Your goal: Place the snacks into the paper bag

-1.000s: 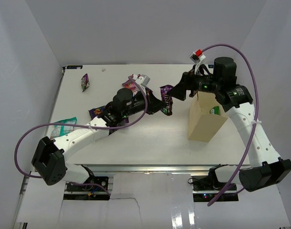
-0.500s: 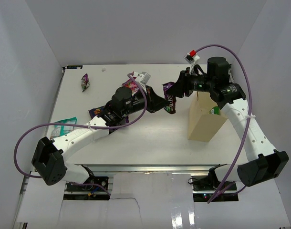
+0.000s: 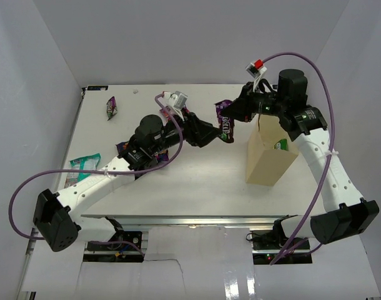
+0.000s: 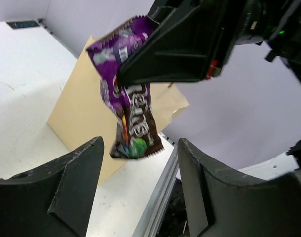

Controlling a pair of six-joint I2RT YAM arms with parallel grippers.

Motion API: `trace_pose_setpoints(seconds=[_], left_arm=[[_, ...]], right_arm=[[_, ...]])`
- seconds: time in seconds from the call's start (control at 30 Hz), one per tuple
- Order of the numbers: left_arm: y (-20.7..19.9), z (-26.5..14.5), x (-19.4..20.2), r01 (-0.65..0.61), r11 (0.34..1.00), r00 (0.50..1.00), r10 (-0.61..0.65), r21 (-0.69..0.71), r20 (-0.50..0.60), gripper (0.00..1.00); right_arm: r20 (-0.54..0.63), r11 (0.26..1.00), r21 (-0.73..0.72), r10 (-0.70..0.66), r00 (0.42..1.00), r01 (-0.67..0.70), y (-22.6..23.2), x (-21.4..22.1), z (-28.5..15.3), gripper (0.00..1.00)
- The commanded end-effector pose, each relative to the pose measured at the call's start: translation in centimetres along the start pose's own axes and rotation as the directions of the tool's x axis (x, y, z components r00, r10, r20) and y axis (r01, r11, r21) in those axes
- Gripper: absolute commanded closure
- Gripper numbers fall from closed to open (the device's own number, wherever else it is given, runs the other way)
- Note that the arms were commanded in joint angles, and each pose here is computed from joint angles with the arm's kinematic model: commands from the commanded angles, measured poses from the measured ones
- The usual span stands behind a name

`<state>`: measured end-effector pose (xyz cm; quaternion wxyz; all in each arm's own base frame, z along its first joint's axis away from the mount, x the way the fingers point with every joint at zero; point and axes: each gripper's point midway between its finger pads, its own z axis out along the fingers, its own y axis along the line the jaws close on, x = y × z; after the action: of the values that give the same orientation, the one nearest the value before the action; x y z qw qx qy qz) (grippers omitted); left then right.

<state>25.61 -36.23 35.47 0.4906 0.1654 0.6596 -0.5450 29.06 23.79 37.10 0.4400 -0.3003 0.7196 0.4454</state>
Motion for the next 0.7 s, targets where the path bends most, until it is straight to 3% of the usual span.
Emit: trace_pose_setpoints(seconds=[0.0, 0.13, 0.23, 0.3, 0.43, 0.53, 0.67], left_arm=[[-2.1, -2.3, -3.2, -0.087, 0.996, 0.991, 0.084, 0.017, 0.105, 0.28], [-0.9, -3.7, -3.6, -0.111, 0.991, 0.988, 0.118, -0.068, 0.097, 0.22], [2.3, -4.8, -3.0, -0.105, 0.967, 0.990, 0.123, -0.234, 0.063, 0.09], [6.3, -6.1, -1.7, -0.103, 0.907, 0.992, 0.122, -0.409, 0.020, 0.02], [13.8, -8.9, -0.2, -0.041, 0.799, 0.999, 0.018, -0.599, -0.045, 0.02], [18.3, -10.0, 0.3, 0.062, 0.745, 0.993, -0.113, -0.664, -0.034, 0.02], [22.7, -9.8, -0.4, 0.135, 0.661, 0.981, -0.192, -0.738, 0.007, 0.03]], right_arm=[[0.140, 0.983, 0.003, -0.184, 0.973, 0.185, 2.7, -5.4, -3.2, 0.92], [0.211, 0.956, 0.084, -0.294, 0.932, 0.282, 3.6, -8.3, -5.9, 0.92], [0.264, 0.920, 0.212, -0.378, 0.887, 0.329, 3.8, -10.8, -9.0, 0.92], [0.290, 0.876, 0.355, -0.434, 0.853, 0.326, 3.0, -12.6, -11.9, 0.92], [0.299, 0.748, 0.617, -0.511, 0.806, 0.246, 1.2, -14.2, -17.4, 0.92], [0.245, 0.635, 0.752, -0.515, 0.821, 0.174, -2.2, -12.9, -19.9, 0.92], [0.178, 0.570, 0.811, -0.457, 0.872, 0.133, -5.4, -8.9, -20.5, 0.92]])
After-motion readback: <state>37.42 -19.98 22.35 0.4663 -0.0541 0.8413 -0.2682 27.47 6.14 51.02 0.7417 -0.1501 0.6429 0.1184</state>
